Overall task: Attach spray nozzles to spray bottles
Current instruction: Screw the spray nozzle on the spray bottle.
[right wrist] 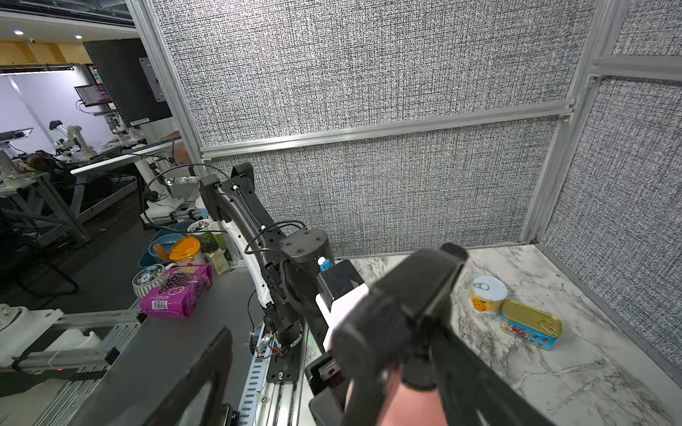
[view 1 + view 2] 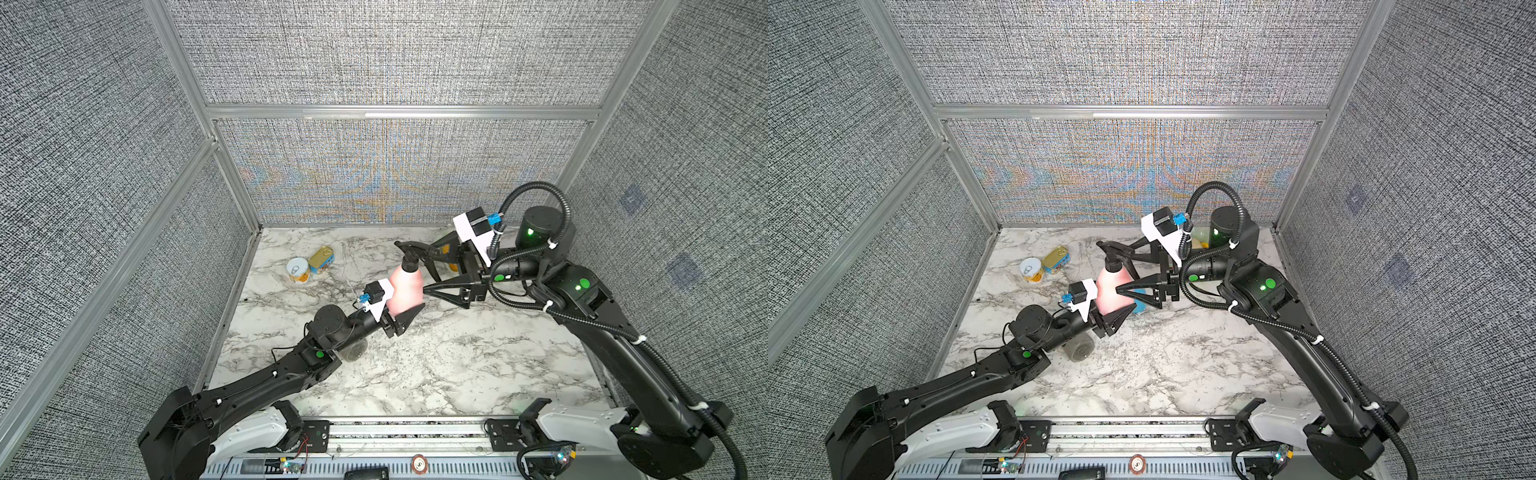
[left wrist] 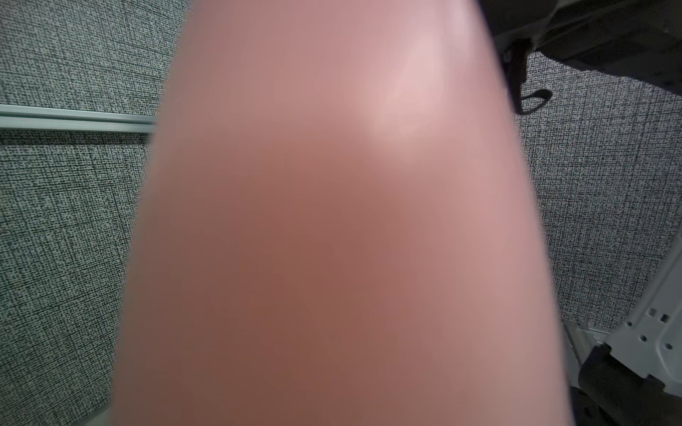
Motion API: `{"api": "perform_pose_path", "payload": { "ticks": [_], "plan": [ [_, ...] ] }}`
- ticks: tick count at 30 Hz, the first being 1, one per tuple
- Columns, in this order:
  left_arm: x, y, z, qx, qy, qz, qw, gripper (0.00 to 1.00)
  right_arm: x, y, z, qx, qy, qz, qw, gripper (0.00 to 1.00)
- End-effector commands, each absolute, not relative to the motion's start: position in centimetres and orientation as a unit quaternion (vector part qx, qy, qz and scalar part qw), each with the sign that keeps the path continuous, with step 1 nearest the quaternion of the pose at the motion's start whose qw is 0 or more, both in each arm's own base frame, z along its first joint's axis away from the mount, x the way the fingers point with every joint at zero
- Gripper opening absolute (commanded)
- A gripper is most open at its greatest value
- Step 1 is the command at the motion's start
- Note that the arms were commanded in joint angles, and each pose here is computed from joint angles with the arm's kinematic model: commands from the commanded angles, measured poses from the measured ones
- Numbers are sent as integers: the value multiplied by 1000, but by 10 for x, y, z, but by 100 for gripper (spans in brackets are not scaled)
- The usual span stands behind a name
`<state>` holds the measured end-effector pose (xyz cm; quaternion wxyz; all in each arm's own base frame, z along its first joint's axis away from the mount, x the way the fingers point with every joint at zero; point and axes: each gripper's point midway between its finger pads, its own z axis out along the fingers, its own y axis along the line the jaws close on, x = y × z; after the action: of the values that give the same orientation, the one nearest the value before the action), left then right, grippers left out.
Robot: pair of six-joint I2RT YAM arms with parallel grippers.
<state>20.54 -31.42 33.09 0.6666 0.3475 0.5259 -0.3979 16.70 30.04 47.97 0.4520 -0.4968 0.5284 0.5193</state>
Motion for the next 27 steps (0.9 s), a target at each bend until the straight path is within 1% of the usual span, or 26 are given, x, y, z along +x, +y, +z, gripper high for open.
{"api": "perform_pose_path", "payload": {
  "ticks": [1, 9, 16, 18, 22, 27],
  "plan": [
    [207, -312, 338, 342, 516, -392, 681, 54, 158, 306, 477, -501, 532, 521, 440, 86],
    [207, -312, 338, 343, 516, -392, 681, 54, 151, 311, 468, -505, 548, 510, 429, 84],
    [207, -311, 338, 342, 516, -388, 683, 54, 157, 292, 464, -471, 574, 472, 475, 78],
    [207, -311, 337, 342, 516, -388, 683, 54, 164, 287, 463, -454, 584, 463, 489, 75],
    [205, -313, 338, 348, 513, -392, 680, 54, 205, 280, 463, -390, 623, 420, 532, 75],
    [203, -312, 339, 350, 510, -395, 679, 54, 215, 295, 474, -398, 618, 435, 520, 75]
  ]
}}
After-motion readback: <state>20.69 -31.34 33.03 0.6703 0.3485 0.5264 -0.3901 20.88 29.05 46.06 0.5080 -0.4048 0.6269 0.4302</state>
